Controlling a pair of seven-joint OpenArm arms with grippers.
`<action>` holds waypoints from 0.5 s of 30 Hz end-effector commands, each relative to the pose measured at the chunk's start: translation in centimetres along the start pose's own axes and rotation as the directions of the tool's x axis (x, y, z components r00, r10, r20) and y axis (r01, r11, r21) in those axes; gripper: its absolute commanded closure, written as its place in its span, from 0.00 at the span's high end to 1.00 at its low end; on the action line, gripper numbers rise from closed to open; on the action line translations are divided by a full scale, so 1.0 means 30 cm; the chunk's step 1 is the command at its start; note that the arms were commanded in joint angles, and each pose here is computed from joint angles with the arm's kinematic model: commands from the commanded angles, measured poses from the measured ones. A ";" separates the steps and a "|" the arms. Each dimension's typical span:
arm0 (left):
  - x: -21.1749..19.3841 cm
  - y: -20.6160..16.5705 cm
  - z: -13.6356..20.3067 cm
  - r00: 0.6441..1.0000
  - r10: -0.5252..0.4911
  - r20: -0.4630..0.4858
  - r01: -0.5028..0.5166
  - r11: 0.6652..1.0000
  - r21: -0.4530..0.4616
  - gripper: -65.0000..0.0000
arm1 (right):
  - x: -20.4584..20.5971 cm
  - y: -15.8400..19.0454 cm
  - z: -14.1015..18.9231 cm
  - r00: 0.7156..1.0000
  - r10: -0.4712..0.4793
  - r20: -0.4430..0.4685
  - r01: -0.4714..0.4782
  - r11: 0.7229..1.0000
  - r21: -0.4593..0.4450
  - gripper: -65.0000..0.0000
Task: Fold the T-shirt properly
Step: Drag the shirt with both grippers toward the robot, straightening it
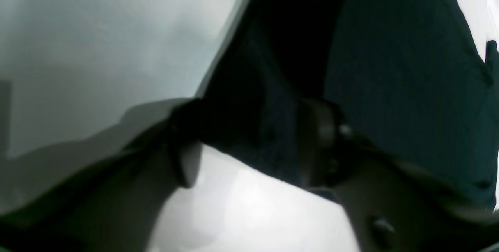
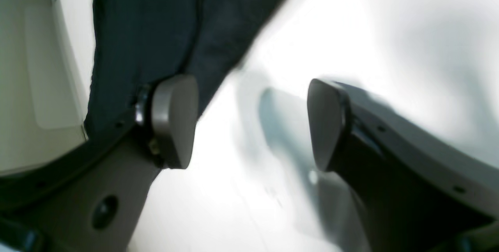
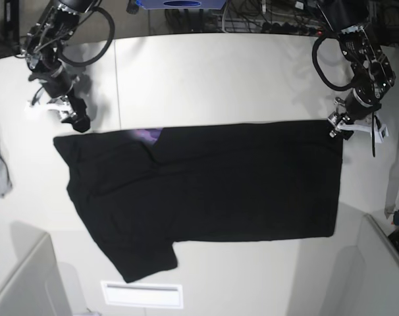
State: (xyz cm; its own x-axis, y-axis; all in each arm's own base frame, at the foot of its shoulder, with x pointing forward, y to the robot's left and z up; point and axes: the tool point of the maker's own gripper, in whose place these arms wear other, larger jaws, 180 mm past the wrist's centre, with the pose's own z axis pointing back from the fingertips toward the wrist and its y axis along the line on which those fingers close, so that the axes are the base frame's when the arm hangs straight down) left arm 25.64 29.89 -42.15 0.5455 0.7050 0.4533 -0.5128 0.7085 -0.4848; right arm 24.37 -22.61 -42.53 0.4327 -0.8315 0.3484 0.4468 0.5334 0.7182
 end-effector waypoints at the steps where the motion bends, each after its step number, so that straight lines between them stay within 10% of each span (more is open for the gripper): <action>1: -0.026 0.014 -0.004 0.999 0.005 -0.042 -0.004 1.000 0.017 0.42 | 0.040 0.016 -0.010 0.999 0.009 0.034 -0.009 1.000 0.014 0.62; 8: -0.034 0.022 -0.012 0.999 0.014 -0.051 -0.013 1.000 0.021 0.00 | 0.084 -0.009 -0.080 0.997 -0.037 0.070 0.036 0.999 0.008 0.62; 12: -0.014 0.002 -0.018 0.999 0.014 -0.041 -0.014 1.000 0.008 0.00 | 0.117 -0.013 -0.104 0.996 -0.048 0.073 0.048 0.999 0.009 0.61; 15: 0.005 -0.020 -0.023 0.999 0.011 -0.033 -0.011 1.000 -0.004 0.00 | 0.135 -0.020 -0.130 0.996 -0.060 0.064 0.060 0.998 0.006 0.37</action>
State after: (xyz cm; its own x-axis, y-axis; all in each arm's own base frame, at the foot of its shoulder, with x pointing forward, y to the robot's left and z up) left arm 26.19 29.22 -42.71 0.5558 0.7207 0.4143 -0.5177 0.6900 -0.5058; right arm 28.91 -25.34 -43.96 0.3491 -0.8743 0.3373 0.4585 0.4733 0.7521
